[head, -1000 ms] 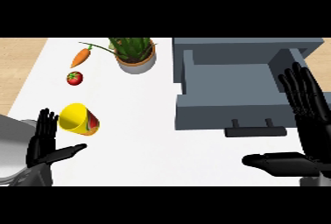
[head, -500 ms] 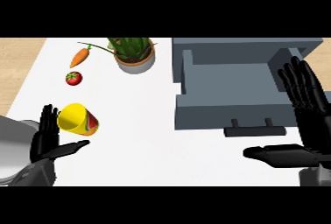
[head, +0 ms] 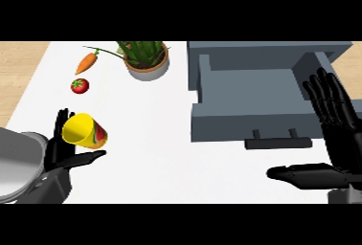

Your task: Pick up the cup, place it into the drawer and close the drawer

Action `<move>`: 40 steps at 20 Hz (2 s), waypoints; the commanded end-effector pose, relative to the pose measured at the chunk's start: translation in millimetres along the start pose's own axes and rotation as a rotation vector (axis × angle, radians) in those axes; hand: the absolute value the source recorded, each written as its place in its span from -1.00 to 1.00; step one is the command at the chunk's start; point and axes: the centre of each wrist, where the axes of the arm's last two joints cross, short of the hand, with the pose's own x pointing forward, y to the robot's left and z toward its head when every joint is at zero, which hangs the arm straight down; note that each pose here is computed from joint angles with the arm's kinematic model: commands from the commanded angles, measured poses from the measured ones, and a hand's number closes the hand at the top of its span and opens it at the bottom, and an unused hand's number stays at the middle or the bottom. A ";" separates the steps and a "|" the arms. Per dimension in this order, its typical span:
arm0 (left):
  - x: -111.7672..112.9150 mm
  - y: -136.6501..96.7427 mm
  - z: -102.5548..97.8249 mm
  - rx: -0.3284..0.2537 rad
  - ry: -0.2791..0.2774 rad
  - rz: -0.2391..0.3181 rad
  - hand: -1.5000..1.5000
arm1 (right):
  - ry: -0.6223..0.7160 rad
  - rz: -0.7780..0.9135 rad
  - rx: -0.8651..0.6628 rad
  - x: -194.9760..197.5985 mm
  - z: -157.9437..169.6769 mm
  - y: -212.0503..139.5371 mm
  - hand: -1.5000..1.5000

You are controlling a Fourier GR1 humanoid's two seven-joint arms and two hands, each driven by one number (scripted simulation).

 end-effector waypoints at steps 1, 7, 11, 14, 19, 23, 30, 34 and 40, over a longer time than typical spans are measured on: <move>12.3 8.4 -13.1 -0.078 -0.089 0.125 1.00 | -0.010 -0.015 0.008 12.9 -5.3 5.1 -1.00; -5.7 -23.5 -5.8 -0.133 -0.075 0.233 1.00 | -0.006 -0.015 0.017 2.9 -3.0 -1.2 -1.00; -11.2 -22.3 4.6 -0.118 -0.107 0.286 1.00 | 0.003 -0.012 -0.014 2.6 2.2 -11.1 -1.00; -18.2 -32.8 10.8 -0.104 -0.111 0.292 1.00 | 0.000 0.014 0.002 2.5 -0.5 -8.8 -1.00; -8.9 -34.6 -3.5 -0.064 -0.226 0.228 1.00 | 0.007 0.015 -0.004 0.1 -9.0 -9.3 -1.00; -7.1 -35.0 -3.7 -0.111 -0.268 0.232 1.00 | 0.004 0.006 -0.016 -5.0 3.7 -16.1 -1.00; 19.1 -80.9 -50.1 -0.241 -0.345 0.239 1.00 | 0.031 0.031 -0.013 2.4 1.2 -13.5 -1.00; 45.2 -104.8 -73.8 -0.341 -0.342 0.241 1.00 | 0.028 0.021 -0.043 -4.9 18.9 -10.7 -1.00; 102.3 -185.9 -106.0 -0.411 -0.412 0.145 1.00 | 0.039 0.044 -0.038 -9.8 16.0 -39.1 -1.00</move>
